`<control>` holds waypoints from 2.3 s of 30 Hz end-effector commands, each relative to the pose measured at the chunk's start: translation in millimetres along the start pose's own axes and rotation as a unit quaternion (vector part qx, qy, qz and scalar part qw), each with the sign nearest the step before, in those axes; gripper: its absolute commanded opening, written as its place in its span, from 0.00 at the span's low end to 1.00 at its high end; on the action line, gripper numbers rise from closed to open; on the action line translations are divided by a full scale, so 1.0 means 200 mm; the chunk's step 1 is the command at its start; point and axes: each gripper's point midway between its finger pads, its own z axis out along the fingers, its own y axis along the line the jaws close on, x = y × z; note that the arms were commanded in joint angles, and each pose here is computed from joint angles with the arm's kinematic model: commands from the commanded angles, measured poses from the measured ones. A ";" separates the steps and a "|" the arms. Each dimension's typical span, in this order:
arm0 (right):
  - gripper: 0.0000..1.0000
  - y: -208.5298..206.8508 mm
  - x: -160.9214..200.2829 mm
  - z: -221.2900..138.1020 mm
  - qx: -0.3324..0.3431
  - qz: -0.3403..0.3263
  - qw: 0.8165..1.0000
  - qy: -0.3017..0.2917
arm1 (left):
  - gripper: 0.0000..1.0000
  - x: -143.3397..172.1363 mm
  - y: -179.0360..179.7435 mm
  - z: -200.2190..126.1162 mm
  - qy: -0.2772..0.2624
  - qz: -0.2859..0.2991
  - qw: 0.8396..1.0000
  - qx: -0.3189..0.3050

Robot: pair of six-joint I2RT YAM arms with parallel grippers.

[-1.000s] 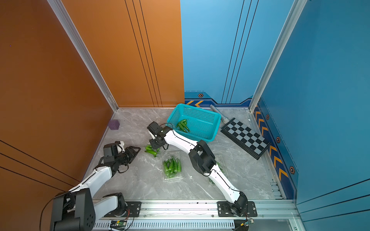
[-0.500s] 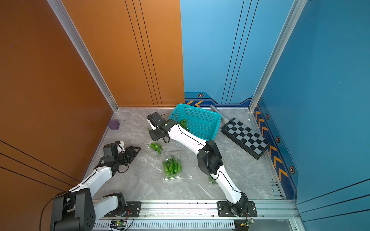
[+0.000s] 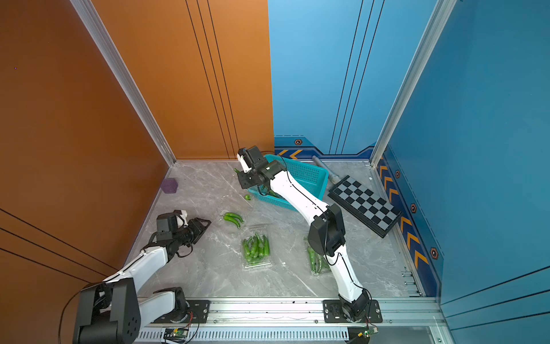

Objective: Take small green peppers out of containers
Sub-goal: Place the green pepper in the basket, then pick up the green pepper from the packing box.

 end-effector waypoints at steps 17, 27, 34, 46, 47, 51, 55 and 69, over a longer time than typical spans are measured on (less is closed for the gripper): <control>0.17 -0.79 -0.20 -0.29 0.015 0.148 0.985 -0.089 | 0.55 -0.02 -0.02 0.03 -0.002 0.015 1.000 -0.020; 0.36 -0.99 0.14 0.09 0.057 0.178 0.982 -0.010 | 0.55 -0.01 -0.02 0.02 -0.002 0.017 1.000 -0.025; 0.56 -0.96 0.16 0.03 0.069 0.158 0.985 -0.007 | 0.55 0.00 -0.02 0.01 0.000 0.021 0.999 -0.025; 0.59 -0.17 0.10 -0.15 -0.071 -0.025 0.997 -0.017 | 0.55 0.01 -0.01 0.01 -0.001 0.018 0.999 -0.032; 0.59 -0.10 0.14 -0.12 -0.080 -0.038 0.996 -0.005 | 0.56 0.00 0.00 0.01 -0.001 0.017 0.999 -0.033; 0.60 0.16 0.26 0.00 -0.124 -0.088 0.988 0.029 | 0.56 0.01 0.00 0.02 0.003 0.017 0.999 -0.034; 0.59 0.36 0.41 0.16 -0.139 -0.112 0.981 0.069 | 0.55 0.01 0.00 0.02 0.004 0.019 0.999 -0.033; 0.57 0.39 0.60 0.40 -0.122 -0.112 0.978 0.126 | 0.56 0.01 -0.01 0.01 0.000 0.021 0.999 -0.027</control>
